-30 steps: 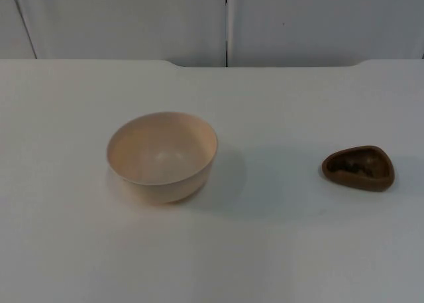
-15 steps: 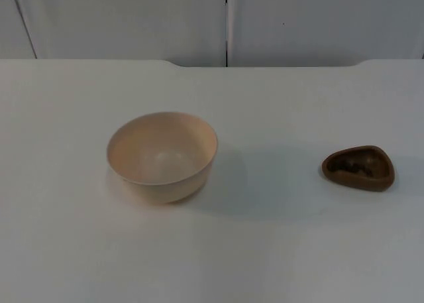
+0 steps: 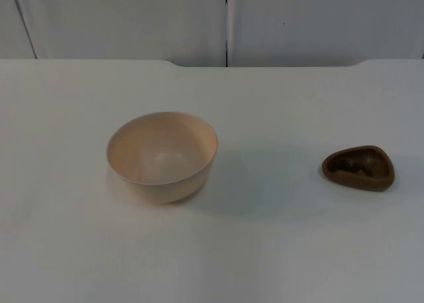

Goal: Pick up the bowl with the left hand and pour the coffee beans from the cup into the bowl with the right hand.

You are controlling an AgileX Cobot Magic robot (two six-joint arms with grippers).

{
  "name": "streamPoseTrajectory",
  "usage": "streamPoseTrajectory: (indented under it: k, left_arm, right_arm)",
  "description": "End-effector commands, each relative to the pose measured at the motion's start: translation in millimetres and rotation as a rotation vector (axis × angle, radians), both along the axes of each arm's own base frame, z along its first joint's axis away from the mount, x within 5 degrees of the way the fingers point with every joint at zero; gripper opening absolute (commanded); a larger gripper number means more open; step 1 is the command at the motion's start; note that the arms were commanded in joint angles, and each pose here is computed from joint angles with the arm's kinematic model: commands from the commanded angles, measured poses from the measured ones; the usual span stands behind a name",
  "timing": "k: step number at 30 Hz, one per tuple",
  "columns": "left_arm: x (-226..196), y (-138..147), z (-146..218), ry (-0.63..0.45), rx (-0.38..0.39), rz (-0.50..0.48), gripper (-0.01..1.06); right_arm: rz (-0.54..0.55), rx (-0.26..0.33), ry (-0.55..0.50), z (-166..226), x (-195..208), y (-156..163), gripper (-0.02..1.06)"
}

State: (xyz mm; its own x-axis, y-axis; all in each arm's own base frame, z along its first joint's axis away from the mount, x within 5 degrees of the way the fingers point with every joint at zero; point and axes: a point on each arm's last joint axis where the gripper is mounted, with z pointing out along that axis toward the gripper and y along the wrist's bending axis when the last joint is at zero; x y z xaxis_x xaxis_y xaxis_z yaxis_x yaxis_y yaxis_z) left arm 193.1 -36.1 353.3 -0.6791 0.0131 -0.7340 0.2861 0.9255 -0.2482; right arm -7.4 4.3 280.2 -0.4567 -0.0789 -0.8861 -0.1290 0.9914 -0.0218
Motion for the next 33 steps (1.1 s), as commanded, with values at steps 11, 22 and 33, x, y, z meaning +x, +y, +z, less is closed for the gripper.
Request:
streamPoseTrajectory:
  k: [11,22,33]
  left_arm:
    - [29,-26,-23,0.065,0.013,-0.106,1.05]
    - [77,-35,-76,0.213,0.014,-0.050,1.05]
    - [115,-38,-125,0.352,0.039,-0.004,1.05]
  right_arm:
    - [-0.005,0.003,-0.007,0,0,0,1.05]
    - [-0.005,0.003,-0.007,0,0,0,1.05]
    - [-0.005,0.003,-0.007,0,0,0,1.05]
